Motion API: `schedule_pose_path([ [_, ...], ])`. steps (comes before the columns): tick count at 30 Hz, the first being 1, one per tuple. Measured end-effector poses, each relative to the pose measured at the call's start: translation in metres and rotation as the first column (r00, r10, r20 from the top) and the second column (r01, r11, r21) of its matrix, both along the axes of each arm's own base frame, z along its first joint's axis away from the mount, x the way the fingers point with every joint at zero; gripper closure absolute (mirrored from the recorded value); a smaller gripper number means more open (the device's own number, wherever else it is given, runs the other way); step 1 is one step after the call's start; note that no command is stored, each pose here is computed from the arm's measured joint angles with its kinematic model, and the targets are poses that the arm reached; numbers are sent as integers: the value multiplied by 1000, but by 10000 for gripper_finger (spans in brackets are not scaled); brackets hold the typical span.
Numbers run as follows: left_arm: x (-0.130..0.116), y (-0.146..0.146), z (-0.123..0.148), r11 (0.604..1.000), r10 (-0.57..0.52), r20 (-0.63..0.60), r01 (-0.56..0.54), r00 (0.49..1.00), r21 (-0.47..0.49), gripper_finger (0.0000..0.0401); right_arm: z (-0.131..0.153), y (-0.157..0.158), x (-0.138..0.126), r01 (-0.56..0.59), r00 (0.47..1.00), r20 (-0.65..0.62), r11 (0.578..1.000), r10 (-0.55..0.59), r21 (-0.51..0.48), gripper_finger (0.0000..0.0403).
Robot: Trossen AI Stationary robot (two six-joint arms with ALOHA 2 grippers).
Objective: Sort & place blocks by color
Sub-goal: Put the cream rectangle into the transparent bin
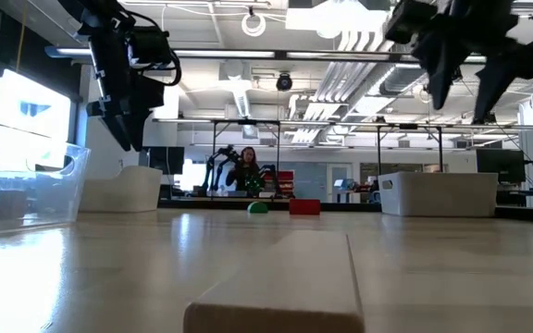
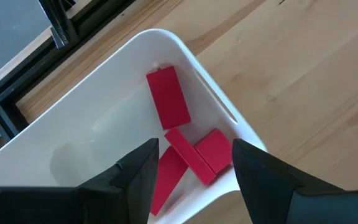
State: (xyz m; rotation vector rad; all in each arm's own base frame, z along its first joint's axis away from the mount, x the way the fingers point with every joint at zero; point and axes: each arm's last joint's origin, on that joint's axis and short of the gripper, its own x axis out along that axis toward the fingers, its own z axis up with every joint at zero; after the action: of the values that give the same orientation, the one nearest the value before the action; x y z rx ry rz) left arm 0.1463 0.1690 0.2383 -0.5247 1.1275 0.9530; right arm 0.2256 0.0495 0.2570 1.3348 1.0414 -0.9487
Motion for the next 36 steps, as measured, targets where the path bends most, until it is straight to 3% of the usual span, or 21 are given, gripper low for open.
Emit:
schedule_pose_path([
  [10, -1, -1, 0, 1000, 0, -6, 0, 1000, -7, 213, 3, 42, -5, -145, 988, 66, 984, 139, 104, 203],
  [19, 0, -1, 0, 999, 16, 25, -16, 1000, -29, 213, 4, 71, -10, -187, 978, 115, 972, 171, 143, 203],
  [28, 0, -1, 0, 999, 41, 35, -40, 999, -33, 213, -21, 108, -9, -238, 971, 18, 947, 240, 217, 203],
  [33, 0, -1, 0, 999, 42, 34, -41, 999, -32, 213, -30, 125, -15, -144, 985, -58, 957, 163, 253, 203],
  [36, 0, -1, 0, 999, 41, 34, -40, 999, -32, 213, -34, 133, -20, -154, 982, -74, 957, 176, 246, 203],
])
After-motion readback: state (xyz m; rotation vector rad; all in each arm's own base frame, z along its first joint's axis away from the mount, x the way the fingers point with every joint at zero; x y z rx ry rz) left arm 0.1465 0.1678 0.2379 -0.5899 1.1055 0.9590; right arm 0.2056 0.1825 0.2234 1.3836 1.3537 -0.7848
